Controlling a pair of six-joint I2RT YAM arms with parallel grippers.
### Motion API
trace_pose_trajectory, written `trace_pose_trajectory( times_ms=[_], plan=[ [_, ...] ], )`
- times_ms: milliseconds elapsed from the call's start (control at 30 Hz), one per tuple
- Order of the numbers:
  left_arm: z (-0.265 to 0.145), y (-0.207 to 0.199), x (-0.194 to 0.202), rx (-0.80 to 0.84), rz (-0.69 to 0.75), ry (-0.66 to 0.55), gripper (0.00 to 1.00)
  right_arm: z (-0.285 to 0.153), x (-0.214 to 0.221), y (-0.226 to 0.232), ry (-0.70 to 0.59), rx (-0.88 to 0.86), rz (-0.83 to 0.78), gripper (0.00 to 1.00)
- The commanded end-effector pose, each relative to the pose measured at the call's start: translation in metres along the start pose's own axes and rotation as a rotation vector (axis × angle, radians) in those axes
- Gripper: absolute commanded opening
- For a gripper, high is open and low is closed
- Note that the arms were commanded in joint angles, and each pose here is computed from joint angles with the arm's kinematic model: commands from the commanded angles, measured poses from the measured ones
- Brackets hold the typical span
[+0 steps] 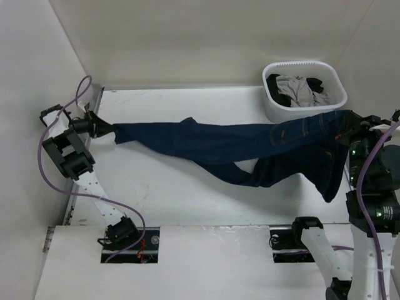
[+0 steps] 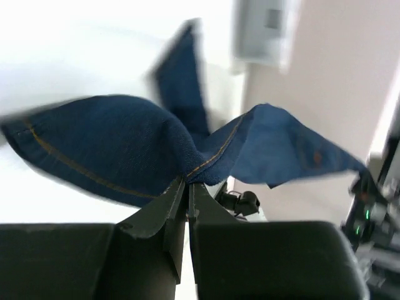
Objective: Fold and stack the trousers
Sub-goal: Flatten the trousers out
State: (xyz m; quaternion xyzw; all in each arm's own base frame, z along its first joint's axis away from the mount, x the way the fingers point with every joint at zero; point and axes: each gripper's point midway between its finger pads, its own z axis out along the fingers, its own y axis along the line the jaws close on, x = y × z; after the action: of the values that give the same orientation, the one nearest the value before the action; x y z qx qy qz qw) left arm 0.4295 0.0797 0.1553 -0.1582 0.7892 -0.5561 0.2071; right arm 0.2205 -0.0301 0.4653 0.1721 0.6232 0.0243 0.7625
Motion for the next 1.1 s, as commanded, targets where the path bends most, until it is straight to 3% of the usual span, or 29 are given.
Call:
trace_pose_trajectory(
  times_ms=[0,67,167,567,633,733,900,1067],
  plan=[
    [-0.009,-0.016,0.027,-0.25,-0.097,0.062,0.03,-0.013,-0.046,0.0,-0.135,0.008,0.02,0.01],
    [-0.023,-0.01,0.026,-0.377,0.036,0.057,0.04,-0.016,-0.052,0.0,-0.152,0.01,0.016,0.01],
    [-0.038,-0.013,0.041,-0.479,0.215,0.149,0.04,-0.02,-0.059,0.0,-0.166,0.008,0.017,0.01],
    [-0.072,-0.025,0.24,-0.541,0.602,0.899,0.03,-0.016,-0.057,0.0,-0.153,0.012,0.008,0.01],
    [-0.071,-0.027,0.256,-0.52,0.639,0.966,0.03,-0.015,-0.056,0.0,-0.15,0.013,0.007,0.01],
    [-0.054,-0.029,0.236,-0.47,0.632,0.926,0.04,-0.012,-0.052,0.0,-0.14,0.015,0.003,0.01],
    [-0.014,-0.005,0.143,-0.449,0.497,0.749,0.07,-0.001,-0.039,-0.001,-0.108,0.021,-0.005,0.01],
    [0.037,0.039,0.078,-0.526,0.441,0.663,0.24,0.012,-0.016,-0.002,-0.066,0.025,-0.003,0.01]
  ],
)
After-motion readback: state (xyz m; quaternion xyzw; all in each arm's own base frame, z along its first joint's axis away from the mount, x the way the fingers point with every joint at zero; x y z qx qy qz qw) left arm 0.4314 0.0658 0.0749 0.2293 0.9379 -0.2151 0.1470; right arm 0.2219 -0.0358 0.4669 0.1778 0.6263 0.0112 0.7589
